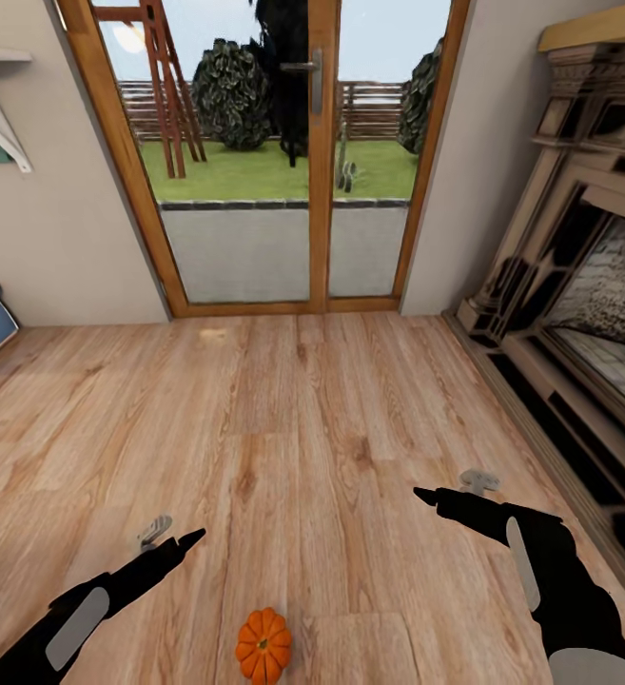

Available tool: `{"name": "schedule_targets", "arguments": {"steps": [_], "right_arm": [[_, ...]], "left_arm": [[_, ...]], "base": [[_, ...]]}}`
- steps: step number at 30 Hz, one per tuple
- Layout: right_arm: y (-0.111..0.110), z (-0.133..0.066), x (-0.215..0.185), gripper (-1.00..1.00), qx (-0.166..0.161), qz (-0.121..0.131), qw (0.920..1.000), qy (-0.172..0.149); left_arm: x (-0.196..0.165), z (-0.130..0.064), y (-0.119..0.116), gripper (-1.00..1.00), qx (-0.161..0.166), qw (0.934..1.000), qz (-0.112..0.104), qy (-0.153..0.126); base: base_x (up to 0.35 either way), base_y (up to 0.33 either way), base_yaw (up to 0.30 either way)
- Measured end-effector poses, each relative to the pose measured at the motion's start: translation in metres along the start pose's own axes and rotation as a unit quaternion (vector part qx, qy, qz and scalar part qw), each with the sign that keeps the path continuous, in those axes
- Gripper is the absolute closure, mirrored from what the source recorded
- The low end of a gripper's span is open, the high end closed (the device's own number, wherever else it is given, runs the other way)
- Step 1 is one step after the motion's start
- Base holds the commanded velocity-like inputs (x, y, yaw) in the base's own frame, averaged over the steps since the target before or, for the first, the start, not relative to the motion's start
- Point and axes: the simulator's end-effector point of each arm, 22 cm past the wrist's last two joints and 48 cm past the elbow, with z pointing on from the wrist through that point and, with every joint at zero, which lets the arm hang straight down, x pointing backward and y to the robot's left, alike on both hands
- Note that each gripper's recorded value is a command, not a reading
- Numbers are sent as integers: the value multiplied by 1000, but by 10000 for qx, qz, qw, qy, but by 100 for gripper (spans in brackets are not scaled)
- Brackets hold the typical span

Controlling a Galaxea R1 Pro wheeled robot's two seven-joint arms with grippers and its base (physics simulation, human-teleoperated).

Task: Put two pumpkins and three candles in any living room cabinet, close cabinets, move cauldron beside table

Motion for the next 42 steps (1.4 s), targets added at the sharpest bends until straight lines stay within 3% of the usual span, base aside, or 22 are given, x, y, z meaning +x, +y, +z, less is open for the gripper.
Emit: {"name": "schedule_targets", "arguments": {"steps": [7,10,15,19,27,31,42], "right_arm": [[-2,7,4,-100,-76,25,9999,-85],[8,3,-10,-100,-272,63,9991,-309],[32,-8,-28,-100,-737,205,9957,-515],[33,-5,-24,-100,-830,235,9949,-527],[28,4,-10,-100,-879,284,9945,-501],[41,-2,-18,-100,-1114,333,9917,-547],[60,1,-4,-100,-1664,774,9828,-223]], "left_arm": [[15,9,11,-100,-20,9999,-80,132],[23,12,17,-100,-38,9995,-177,245],[1,8,33,-100,-13,9971,-756,-72],[2,11,41,-100,2,9959,-897,-68],[13,21,48,-100,41,9959,-906,-57],[17,21,43,-100,132,9970,-758,18],[32,24,27,-100,429,9963,-721,184]], "base": [[0,0,0],[0,0,0],[0,0,0],[0,0,0],[0,0,0],[0,0,0],[46,0,0]]}}
